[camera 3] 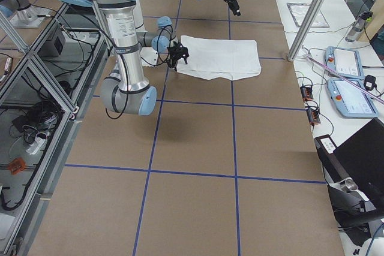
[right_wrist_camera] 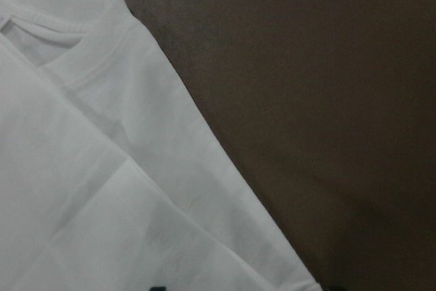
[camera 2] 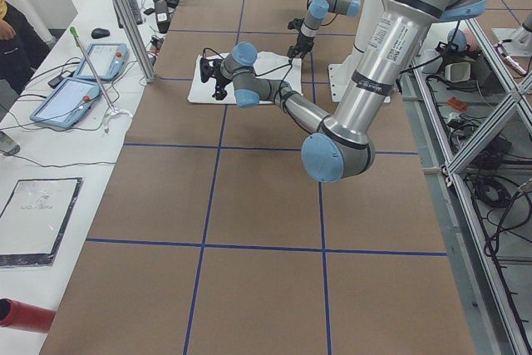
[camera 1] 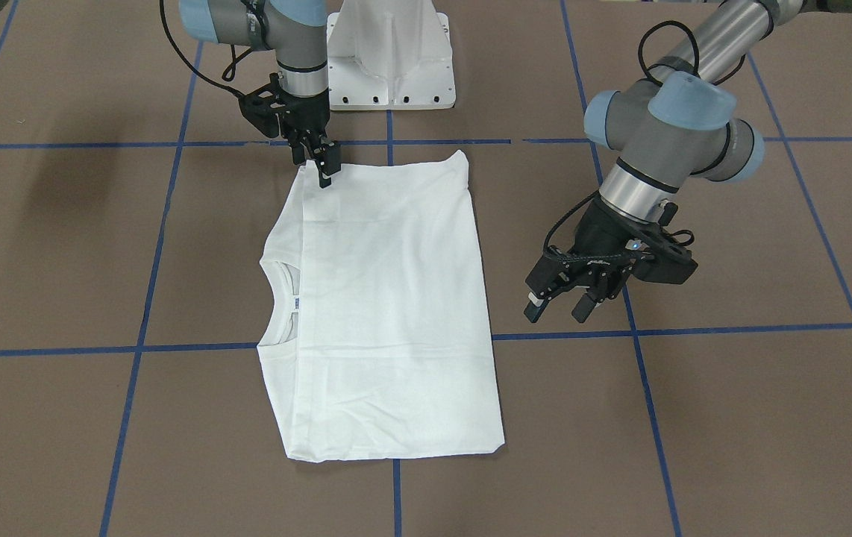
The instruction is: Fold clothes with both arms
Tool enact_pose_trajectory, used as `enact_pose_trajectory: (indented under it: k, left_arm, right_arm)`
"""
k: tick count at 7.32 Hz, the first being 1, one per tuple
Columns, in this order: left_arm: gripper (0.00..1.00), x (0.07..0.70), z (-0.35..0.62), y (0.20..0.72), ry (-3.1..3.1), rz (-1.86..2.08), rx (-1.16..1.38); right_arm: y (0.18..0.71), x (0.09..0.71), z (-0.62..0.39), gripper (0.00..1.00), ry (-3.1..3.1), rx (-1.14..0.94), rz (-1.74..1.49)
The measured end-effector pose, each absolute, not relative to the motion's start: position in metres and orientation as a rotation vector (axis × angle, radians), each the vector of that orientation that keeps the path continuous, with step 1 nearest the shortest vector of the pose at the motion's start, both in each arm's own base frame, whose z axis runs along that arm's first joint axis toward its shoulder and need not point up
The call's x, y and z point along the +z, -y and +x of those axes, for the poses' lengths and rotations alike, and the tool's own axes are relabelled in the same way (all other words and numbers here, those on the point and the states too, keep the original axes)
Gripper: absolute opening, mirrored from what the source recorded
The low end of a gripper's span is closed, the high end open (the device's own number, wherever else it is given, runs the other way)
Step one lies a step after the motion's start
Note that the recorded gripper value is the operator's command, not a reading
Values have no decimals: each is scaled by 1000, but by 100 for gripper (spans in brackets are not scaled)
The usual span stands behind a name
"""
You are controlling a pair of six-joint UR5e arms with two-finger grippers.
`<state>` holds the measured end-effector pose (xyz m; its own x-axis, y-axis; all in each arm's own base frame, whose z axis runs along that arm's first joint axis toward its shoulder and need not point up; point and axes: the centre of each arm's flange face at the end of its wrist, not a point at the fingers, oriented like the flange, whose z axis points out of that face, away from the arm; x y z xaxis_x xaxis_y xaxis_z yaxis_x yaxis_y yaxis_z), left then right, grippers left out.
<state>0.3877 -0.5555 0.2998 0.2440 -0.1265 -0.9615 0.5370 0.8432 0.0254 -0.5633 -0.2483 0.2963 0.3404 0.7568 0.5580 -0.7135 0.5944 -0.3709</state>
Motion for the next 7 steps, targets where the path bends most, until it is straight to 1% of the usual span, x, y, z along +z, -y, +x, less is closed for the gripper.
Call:
enact_pose_trajectory:
  k: [2,3,4,7]
  left_arm:
    - [100,299,387,555,-1250,391,-470]
    - [100,299,387,556,-1248,396,-474]
    - [100,299,386,556,-1248,400,-478]
    - [100,296,385,555,-1251,405,-480]
  right_arm:
    - [248,298,-564,9,758,958,-63]
    - [249,299,-564,2,757,961,-62]
    - [250,300,-565,0,754,963,-61]
    - [252,295,-562,0,763,959,-67]
